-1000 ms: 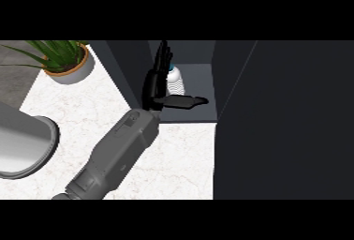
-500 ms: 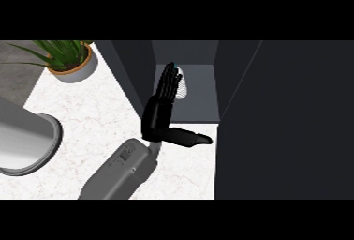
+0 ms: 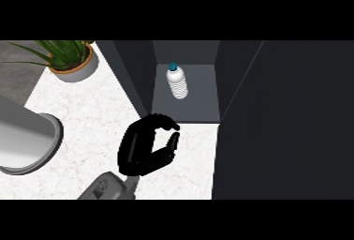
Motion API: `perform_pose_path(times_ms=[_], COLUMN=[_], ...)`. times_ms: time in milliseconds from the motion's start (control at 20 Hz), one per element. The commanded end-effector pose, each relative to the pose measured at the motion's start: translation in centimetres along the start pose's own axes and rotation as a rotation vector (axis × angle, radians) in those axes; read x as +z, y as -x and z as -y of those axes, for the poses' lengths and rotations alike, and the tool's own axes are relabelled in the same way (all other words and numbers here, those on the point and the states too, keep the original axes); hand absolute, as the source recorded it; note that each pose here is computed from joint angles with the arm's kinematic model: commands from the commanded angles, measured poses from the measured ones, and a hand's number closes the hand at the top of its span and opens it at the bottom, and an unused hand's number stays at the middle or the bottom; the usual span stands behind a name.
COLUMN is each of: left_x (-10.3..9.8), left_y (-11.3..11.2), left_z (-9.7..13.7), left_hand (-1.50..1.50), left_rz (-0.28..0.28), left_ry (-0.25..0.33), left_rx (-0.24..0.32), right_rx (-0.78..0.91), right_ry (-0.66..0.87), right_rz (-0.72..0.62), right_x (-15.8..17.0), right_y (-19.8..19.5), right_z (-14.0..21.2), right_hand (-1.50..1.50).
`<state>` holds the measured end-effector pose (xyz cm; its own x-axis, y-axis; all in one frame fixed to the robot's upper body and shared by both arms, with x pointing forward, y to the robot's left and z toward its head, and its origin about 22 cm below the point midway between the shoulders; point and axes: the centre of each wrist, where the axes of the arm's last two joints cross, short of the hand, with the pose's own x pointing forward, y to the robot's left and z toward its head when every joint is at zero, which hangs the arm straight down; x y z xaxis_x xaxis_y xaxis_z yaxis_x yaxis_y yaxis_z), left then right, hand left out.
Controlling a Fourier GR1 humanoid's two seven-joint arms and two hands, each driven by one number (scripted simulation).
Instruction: Pick up the bottled water, place it into the cabinet and close the cabinet
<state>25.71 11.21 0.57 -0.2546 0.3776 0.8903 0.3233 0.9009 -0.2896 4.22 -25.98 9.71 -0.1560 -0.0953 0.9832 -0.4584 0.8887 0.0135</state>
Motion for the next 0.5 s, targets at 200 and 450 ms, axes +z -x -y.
perform_pose_path(times_ms=[200,450], left_x=[4.8,6.2], left_y=[-3.2,-6.1], left_z=[-4.4,-6.6], left_hand=[-1.5,-1.5], left_rz=[0.01,0.033], left_ry=[-0.062,-0.143], left_rx=[-0.019,-0.046], right_rx=[0.129,0.142], right_ry=[-0.289,-0.352], right_rz=[0.036,0.065], right_x=[-1.0,-0.9], right_y=[-4.7,-6.4], right_z=[-1.1,-2.8], right_hand=[1.5,1.5])
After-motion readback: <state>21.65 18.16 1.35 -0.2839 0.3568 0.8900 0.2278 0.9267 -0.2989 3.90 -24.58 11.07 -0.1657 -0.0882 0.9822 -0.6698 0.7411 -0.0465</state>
